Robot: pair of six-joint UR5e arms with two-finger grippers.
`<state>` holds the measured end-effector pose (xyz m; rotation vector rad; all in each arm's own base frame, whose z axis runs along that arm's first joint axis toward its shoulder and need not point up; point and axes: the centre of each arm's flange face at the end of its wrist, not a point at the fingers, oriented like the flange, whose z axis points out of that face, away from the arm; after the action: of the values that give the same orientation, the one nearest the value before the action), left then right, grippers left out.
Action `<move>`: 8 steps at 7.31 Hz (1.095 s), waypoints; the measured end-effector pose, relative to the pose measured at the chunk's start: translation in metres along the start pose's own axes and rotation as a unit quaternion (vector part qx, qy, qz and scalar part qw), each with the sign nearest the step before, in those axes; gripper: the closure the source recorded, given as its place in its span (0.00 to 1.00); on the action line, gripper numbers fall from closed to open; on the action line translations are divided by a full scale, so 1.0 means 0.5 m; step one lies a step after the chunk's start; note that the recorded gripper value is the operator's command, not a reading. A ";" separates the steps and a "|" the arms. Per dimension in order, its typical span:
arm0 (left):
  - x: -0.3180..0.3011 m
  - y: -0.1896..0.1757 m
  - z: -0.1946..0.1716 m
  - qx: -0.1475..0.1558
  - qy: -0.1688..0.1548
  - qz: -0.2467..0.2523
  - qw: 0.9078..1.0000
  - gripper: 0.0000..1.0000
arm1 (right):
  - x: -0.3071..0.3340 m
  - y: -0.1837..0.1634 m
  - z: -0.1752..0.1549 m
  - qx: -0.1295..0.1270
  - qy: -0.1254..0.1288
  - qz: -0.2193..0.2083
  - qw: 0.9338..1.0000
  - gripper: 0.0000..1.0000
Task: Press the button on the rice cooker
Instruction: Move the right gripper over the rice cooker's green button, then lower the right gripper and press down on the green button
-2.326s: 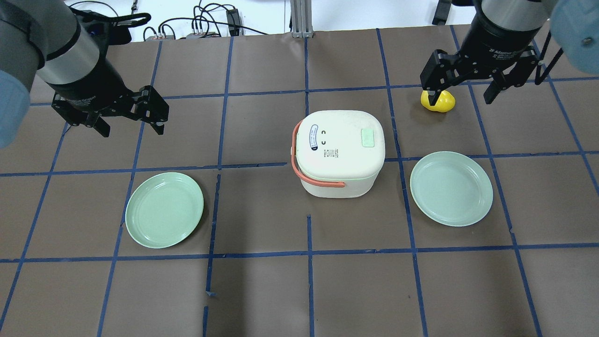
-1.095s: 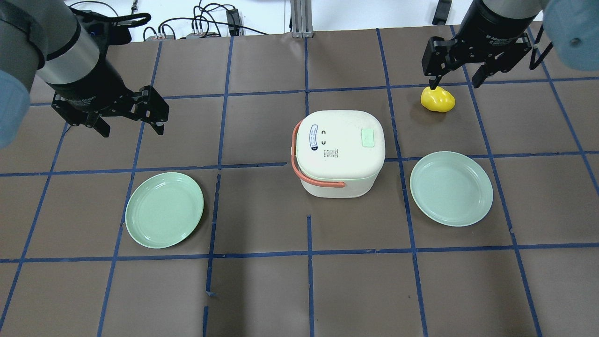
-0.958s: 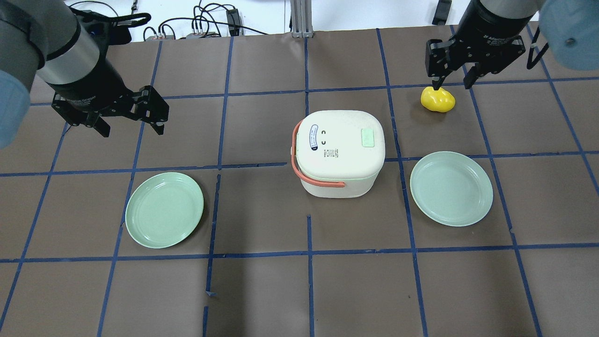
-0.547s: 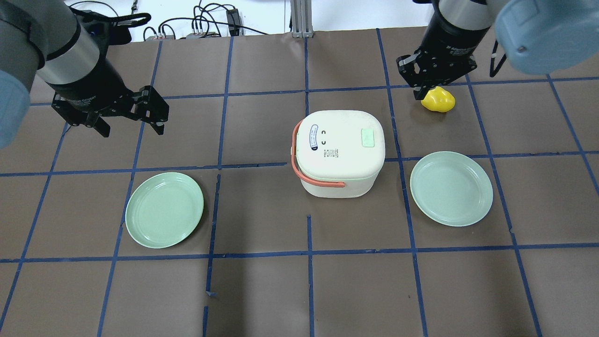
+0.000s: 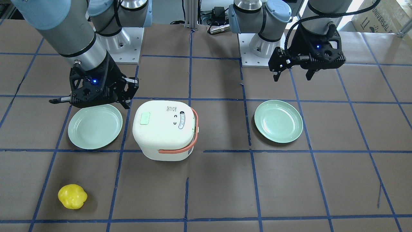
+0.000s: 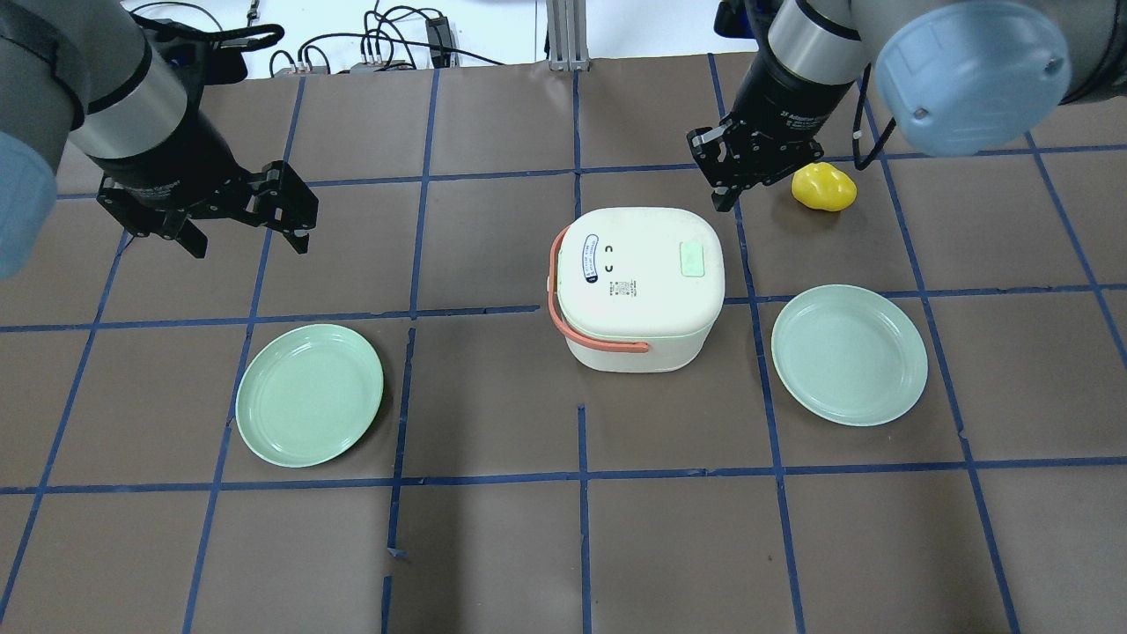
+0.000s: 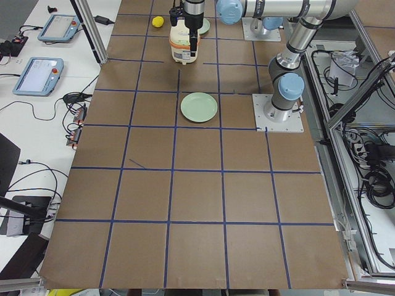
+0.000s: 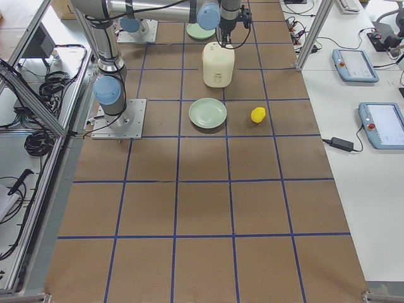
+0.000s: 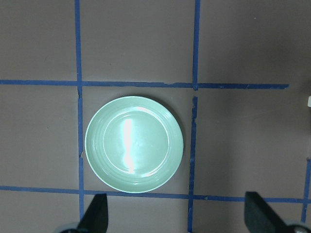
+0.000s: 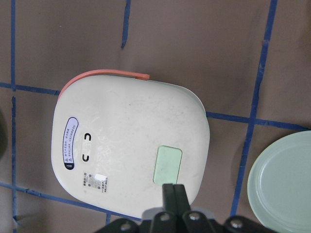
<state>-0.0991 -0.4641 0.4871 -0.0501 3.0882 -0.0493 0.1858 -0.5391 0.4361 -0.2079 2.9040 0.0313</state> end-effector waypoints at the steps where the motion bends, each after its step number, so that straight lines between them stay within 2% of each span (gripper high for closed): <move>1: 0.000 0.000 0.000 0.000 0.000 0.000 1.000 0.00 | 0.003 -0.009 0.016 -0.005 -0.011 -0.002 1.000 0.91; 5: 0.000 0.000 0.000 0.000 0.000 0.000 1.000 0.00 | 0.023 -0.038 0.065 -0.011 -0.023 -0.008 1.000 0.92; 8: 0.000 0.000 0.000 0.000 0.000 0.000 1.000 0.00 | 0.024 -0.038 0.091 -0.006 -0.037 -0.010 0.999 0.92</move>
<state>-0.0991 -0.4641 0.4871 -0.0511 3.0882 -0.0492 0.1871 -0.5576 0.3890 -0.2324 2.8281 0.0508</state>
